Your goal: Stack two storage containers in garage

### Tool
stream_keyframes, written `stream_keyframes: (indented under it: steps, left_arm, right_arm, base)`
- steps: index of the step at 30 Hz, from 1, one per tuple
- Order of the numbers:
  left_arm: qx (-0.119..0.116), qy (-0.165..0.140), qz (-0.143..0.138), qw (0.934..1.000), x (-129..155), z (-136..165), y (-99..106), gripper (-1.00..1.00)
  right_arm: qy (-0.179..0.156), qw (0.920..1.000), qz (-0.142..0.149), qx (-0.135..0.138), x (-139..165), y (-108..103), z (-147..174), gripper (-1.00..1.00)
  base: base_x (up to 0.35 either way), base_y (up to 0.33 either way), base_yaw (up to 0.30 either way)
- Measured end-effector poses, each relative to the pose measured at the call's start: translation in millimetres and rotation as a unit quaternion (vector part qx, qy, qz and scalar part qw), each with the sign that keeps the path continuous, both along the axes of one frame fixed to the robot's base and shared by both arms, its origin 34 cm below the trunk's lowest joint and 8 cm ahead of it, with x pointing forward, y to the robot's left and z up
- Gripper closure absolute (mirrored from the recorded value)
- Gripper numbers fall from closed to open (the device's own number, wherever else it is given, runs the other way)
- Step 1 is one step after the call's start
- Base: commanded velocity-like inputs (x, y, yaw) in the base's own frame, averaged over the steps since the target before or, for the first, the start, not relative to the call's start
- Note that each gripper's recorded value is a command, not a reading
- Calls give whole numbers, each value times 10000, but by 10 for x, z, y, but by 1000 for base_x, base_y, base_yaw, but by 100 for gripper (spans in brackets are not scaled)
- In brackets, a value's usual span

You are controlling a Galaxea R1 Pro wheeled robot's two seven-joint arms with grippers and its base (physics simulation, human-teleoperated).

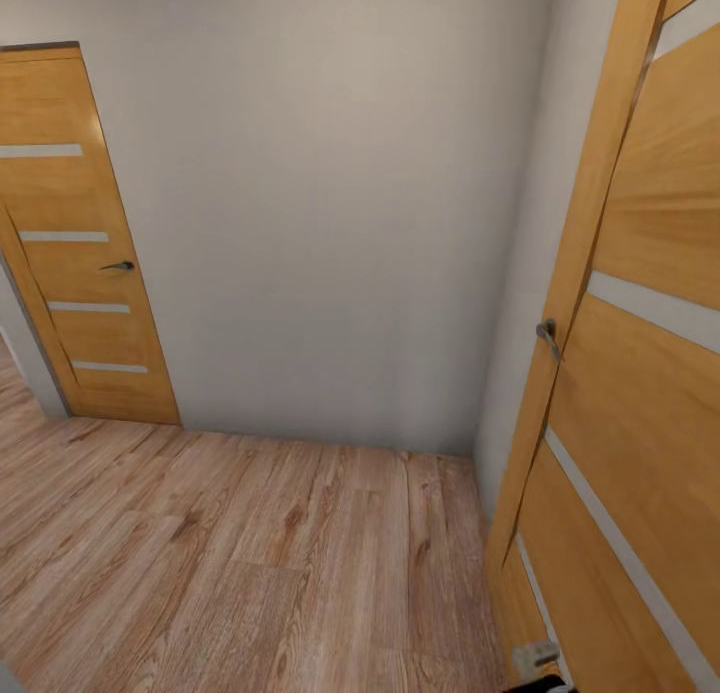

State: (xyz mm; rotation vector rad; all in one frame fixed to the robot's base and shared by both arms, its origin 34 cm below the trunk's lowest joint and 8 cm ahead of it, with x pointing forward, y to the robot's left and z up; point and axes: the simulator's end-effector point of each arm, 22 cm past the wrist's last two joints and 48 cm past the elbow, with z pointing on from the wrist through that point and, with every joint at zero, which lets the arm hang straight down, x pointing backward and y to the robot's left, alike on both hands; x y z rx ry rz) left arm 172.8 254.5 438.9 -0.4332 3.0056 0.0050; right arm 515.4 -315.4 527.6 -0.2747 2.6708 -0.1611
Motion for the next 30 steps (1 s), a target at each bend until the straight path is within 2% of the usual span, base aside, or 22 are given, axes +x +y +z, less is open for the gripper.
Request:
stream_keyframes:
  steps: [4, 5, 11, 16, 23, 30]
  left_arm:
    - [2, -9, 15, 10000, 7, 1, 2, -100]
    - [1, -9, 16, 10000, 8, 1, 2, -100]
    - [7, -10, 19, 10000, 8, 1, 5, -100]
    - [8, -22, 19, 10000, 20, 1, 5, -100]
    - [3, -14, 36, 10000, 6, 1, 4, -100]
    - [13, -11, 42, 10000, 0, 1, 15, -100]
  right_arm:
    - [1126, 9936, 34, 7, -1662, -17, -630, -100]
    - [1329, 9911, 45, -2, -1975, -22, -703, -100]
    - [1928, 9812, 100, 12, -2923, 12, -847, -100]
    - [1930, 9811, 137, 26, -3030, 12, -856, -100]
    - [1820, 9831, 206, 47, -2990, 73, -857, -100]
    - [1880, 9819, 236, 34, -3016, 63, -859, -100]
  base:
    - [0, 0, 0]
    - [0, 0, 0]
    - [0, 0, 0]
    - [0, 0, 0]
    - [0, 0, 0]
    - [0, 0, 0]
